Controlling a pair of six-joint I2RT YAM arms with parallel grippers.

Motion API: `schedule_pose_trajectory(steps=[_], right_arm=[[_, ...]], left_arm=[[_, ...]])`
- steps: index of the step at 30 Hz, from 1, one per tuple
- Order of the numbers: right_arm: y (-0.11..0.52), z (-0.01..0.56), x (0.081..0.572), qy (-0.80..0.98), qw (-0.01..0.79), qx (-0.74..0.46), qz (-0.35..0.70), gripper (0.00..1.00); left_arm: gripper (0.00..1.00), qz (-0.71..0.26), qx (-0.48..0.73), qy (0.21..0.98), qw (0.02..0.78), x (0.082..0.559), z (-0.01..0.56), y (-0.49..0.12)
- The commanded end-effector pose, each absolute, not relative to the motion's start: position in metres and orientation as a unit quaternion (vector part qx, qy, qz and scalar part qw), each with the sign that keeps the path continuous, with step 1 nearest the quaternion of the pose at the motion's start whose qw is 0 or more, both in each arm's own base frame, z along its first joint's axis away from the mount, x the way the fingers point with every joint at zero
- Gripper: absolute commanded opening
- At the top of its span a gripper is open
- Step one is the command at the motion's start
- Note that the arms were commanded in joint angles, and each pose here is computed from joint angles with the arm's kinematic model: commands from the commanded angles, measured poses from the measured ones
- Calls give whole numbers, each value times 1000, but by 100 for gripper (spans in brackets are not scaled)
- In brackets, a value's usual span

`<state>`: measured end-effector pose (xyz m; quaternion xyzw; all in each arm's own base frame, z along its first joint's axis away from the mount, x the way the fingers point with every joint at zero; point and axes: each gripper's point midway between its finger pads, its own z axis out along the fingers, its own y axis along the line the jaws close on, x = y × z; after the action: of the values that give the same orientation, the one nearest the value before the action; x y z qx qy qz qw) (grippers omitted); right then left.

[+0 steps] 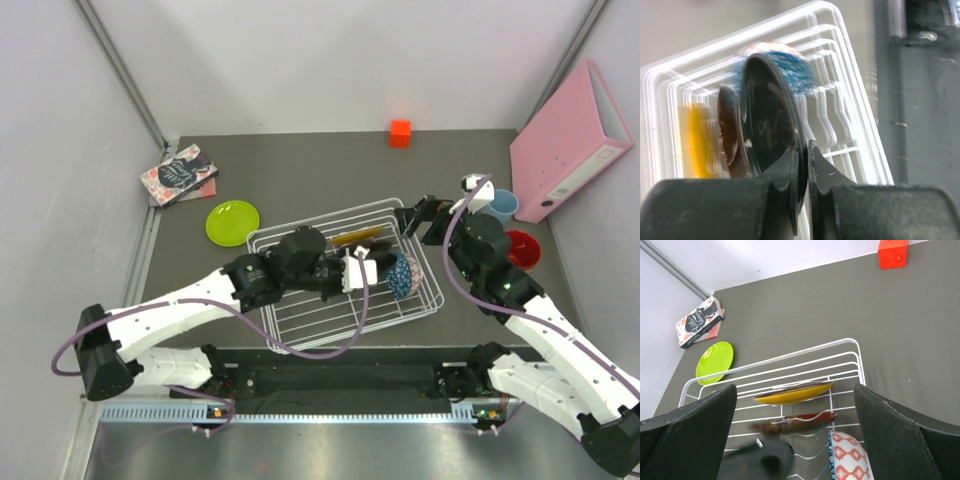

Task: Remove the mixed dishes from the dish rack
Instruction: Pick up the plate from the dish rack.

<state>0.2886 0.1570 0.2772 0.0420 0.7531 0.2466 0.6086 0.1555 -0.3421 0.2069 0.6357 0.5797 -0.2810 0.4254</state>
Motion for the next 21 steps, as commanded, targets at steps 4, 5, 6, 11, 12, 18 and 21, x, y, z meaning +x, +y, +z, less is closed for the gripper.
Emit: schedule_pose_trajectory(steps=[4,5,6,11,12,18,21], right_arm=[[151,334,277,711,641,58,284,100],[151,337,276,710,641,59,286,100],[151,343,274,706,643,59,291,99],[154,356,270,704,636,63,309,100],[154,359,268,707,632,63,310,100],[159,369,268,729,600,81,318,100],[169,369,268,740,580,71,333,100]], left_arm=[[0,-199,574,482,632,197,351,-328],[0,-195,568,480,639,198,356,-326],[0,-195,563,476,646,197,360,-323],[0,-166,570,478,647,206,348,-322],[0,-151,571,489,642,213,340,-322],[0,-13,591,481,647,238,305,-315],[0,114,600,455,648,254,287,-304]])
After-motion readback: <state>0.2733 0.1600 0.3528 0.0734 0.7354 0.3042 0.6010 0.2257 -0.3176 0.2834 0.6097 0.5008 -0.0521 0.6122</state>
